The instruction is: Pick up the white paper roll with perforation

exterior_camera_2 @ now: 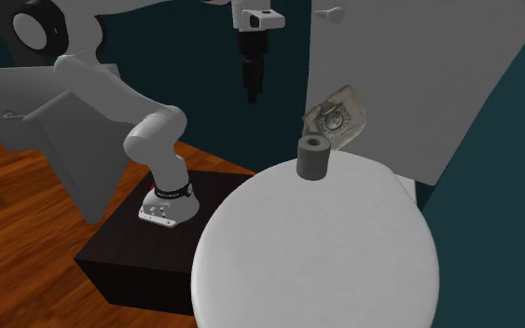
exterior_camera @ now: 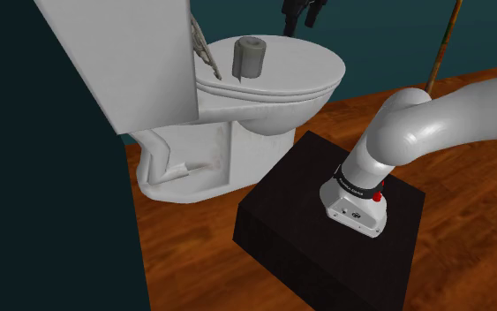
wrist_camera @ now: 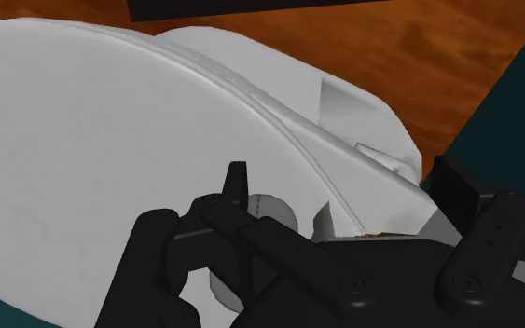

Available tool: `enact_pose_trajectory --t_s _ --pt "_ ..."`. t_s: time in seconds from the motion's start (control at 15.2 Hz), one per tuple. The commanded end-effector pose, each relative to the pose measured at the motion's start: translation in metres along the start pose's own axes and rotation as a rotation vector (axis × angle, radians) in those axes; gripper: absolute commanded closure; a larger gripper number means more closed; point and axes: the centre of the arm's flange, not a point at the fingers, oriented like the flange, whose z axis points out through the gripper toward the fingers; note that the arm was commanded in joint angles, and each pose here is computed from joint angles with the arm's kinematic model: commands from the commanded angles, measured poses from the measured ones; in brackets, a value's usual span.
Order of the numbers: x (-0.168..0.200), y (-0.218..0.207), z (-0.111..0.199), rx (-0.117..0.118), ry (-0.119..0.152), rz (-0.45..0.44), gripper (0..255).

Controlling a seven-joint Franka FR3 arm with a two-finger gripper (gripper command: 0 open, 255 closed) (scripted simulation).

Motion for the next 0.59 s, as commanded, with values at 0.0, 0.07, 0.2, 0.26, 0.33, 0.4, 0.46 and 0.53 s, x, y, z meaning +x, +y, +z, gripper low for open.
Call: enact_pose_trajectory --t_s 0.0,0.07,0.2,0.26,0.33,0.4,0.46,0.53 --pt "0.0 0.0 0.0 0.0 0.0 0.0 0" --pt "0.009 0.004 0.008 0.003 0.009 0.009 0" --pt "0.027 0.012 0.022 0.009 0.027 0.027 0" --pt "0.036 0.016 0.03 0.012 0.036 0.036 0" --pt "0.044 0.021 0.037 0.015 0.045 0.045 0" --pt "0.053 0.025 0.044 0.018 0.054 0.054 0" --pt "0.062 0.029 0.051 0.021 0.063 0.063 0" --pt "0.072 0.034 0.059 0.024 0.072 0.072 0"
